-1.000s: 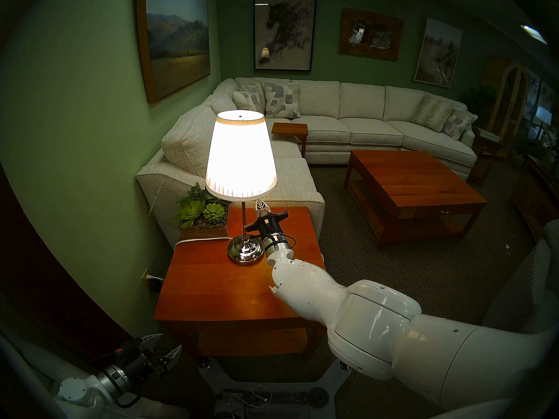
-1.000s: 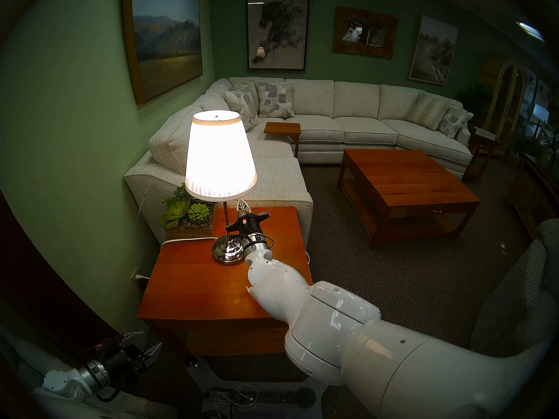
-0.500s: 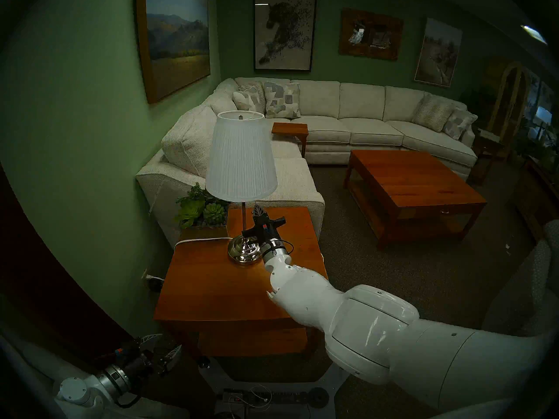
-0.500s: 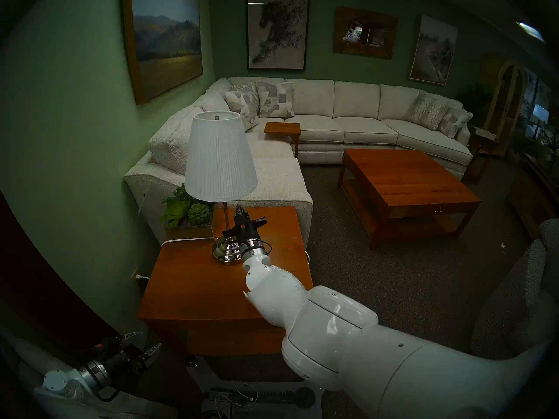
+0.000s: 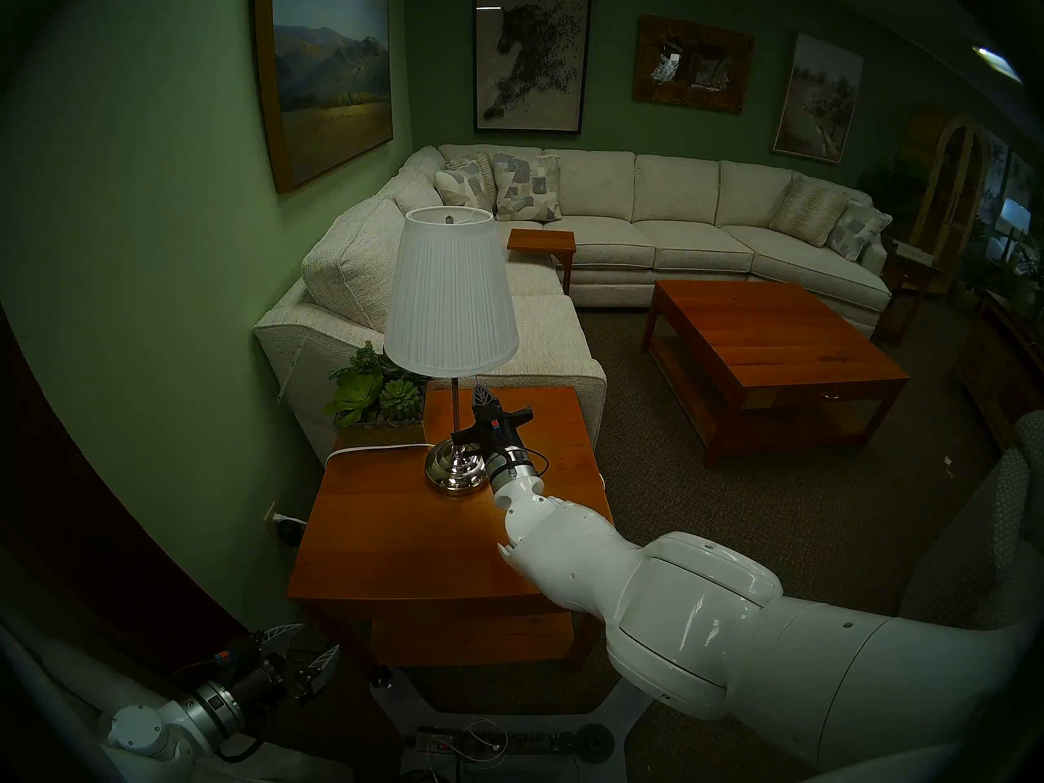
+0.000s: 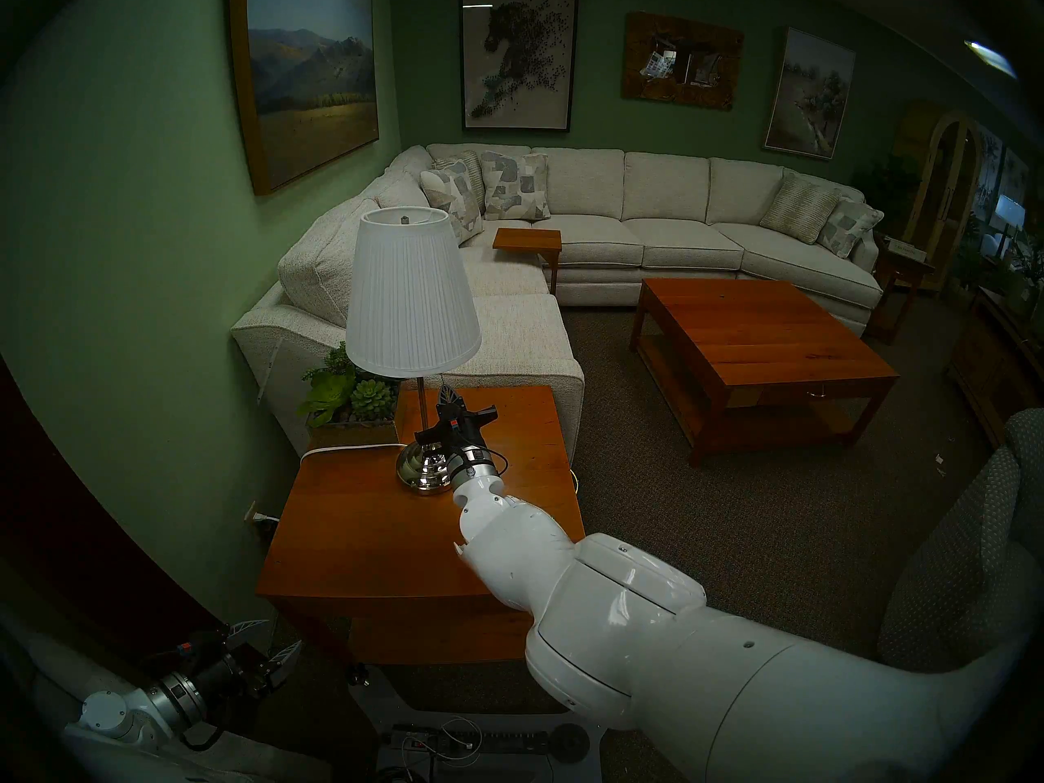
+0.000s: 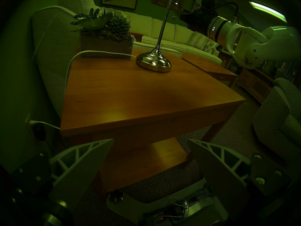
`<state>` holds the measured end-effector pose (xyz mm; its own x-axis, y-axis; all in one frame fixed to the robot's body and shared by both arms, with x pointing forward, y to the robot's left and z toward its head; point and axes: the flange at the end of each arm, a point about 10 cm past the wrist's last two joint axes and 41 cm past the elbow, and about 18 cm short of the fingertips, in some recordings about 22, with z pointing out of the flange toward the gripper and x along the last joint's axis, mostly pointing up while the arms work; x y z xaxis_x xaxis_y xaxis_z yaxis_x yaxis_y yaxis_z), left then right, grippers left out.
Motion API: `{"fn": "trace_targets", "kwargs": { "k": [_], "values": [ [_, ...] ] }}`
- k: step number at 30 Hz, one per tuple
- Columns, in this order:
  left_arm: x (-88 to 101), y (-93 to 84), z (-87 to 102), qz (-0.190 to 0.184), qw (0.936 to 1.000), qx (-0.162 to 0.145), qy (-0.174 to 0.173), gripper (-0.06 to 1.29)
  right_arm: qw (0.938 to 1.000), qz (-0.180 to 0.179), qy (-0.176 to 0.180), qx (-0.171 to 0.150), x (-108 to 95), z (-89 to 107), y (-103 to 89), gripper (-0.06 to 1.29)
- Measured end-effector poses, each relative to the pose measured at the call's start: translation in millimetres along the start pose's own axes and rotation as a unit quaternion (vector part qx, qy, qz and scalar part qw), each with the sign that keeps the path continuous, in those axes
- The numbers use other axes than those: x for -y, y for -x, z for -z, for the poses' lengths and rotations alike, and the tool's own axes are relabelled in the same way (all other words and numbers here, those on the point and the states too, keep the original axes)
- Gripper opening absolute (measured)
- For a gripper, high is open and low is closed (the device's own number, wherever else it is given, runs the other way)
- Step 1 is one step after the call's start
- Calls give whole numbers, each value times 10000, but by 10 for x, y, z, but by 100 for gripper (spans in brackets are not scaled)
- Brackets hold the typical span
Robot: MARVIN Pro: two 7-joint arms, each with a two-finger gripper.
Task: Pull on string to turn off lamp
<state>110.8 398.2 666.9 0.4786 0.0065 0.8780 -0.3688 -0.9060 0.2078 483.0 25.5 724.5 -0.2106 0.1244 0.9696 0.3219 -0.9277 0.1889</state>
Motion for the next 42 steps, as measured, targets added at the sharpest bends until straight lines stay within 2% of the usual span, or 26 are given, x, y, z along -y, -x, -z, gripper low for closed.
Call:
{"fn": "trace_targets", "kwargs": {
  "k": [27, 29, 31, 34, 42],
  "values": [
    [0, -2, -1, -2, 10000, -2, 2, 123, 9987, 46, -7, -514, 45, -15, -126, -3],
    [-1, -2, -1, -2, 10000, -2, 3, 123, 9984, 39, -2, -557, 51, 0, -125, 12],
    [-1, -3, -1, -2, 10000, -3, 3, 124, 9982, 24, 9, -597, 58, 21, -119, 13],
    [-1, -5, -1, -4, 10000, -4, 3, 123, 9980, 7, 46, -633, 76, 76, -91, 29],
    [-2, -7, -1, -5, 10000, -7, 4, 123, 9975, -23, 214, -676, 185, 338, 46, 30]
  ]
}}
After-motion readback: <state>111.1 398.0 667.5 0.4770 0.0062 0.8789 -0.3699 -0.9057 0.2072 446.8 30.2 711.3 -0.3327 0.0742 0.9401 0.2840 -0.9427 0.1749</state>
